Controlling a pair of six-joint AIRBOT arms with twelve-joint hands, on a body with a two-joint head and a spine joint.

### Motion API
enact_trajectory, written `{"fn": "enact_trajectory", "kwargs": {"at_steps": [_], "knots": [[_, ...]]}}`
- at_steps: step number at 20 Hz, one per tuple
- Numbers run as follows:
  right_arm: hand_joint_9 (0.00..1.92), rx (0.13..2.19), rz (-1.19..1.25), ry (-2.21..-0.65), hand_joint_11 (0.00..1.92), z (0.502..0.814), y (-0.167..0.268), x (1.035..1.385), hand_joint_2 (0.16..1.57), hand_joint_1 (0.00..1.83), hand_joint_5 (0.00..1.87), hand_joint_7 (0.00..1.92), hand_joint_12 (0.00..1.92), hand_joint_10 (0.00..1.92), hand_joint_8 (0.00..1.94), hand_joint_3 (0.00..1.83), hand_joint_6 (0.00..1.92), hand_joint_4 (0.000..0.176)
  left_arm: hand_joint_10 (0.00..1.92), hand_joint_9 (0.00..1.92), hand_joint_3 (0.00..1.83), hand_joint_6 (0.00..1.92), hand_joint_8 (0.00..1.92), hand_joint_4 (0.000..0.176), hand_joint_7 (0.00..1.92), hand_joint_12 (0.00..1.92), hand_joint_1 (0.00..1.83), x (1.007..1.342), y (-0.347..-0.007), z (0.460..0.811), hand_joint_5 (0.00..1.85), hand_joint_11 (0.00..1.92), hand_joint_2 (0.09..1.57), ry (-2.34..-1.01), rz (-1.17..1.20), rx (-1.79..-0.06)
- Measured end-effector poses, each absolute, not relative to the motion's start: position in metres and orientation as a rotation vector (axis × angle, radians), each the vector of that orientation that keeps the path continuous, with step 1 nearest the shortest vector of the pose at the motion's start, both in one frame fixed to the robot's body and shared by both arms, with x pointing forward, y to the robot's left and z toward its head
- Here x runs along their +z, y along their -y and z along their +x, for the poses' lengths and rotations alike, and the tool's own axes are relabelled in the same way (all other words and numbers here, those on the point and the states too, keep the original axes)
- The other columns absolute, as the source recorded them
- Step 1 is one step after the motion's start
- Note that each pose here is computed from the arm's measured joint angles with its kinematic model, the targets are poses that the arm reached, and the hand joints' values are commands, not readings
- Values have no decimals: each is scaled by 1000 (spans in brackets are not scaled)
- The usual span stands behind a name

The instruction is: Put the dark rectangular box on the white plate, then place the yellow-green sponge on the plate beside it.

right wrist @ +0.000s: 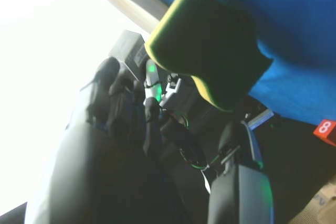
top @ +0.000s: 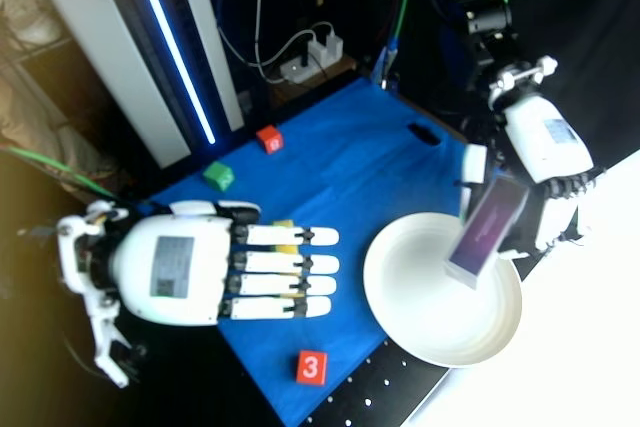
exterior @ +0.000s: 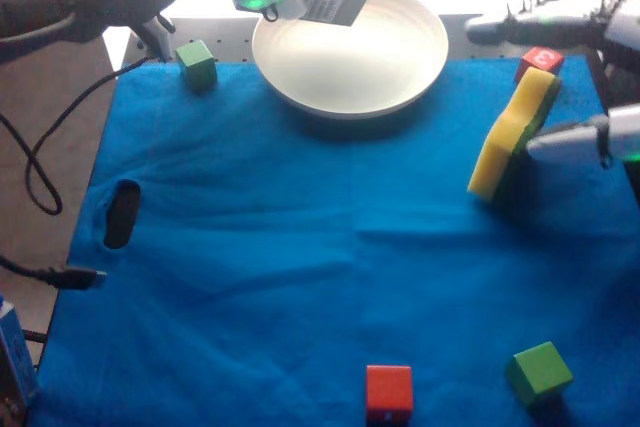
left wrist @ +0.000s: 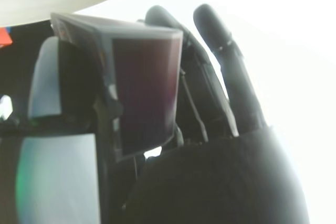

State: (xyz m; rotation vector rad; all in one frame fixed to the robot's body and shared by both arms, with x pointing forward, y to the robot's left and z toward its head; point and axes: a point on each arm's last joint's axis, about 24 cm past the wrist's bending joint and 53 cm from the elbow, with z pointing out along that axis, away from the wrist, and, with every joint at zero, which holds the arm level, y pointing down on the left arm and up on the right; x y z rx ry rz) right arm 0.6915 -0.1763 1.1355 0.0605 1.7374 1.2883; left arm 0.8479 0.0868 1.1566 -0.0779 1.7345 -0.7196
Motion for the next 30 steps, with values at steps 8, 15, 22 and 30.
{"fn": "enact_trajectory", "kwargs": {"at_steps": [8, 15, 22, 30], "knots": [[250, 1334, 42, -1725, 130, 690, 161, 1137, 1004, 795, 273, 273, 279, 2, 0, 0, 1, 91, 589, 602, 2, 70, 295, 66, 612, 1248, 930, 1156, -70, 842, 657, 425, 977, -1743, -33, -729], [252, 1337, 57, -1731, 164, 691, 162, 1136, 1003, 841, 301, 266, 222, 0, 0, 0, 1, 38, 3, 455, 0, 0, 5, 108, 450, 991, 939, 1159, -94, 831, 427, 3, 921, -1730, -22, -726], [211, 1305, 70, -1741, 119, 695, 172, 1137, 932, 851, 322, 254, 175, 0, 0, 0, 4, 65, 0, 151, 3, 2, 2, 171, 237, 108, 646, 1167, -122, 783, 261, 0, 989, -1667, 42, -784], [79, 1218, 42, -1827, 7, 696, 177, 1117, 871, 953, 301, 149, 28, 7, 6, 0, 2, 58, 2, 41, 0, 0, 2, 155, 95, 119, 608, 1165, -143, 712, 163, 0, 973, -1640, 124, -845]]}}
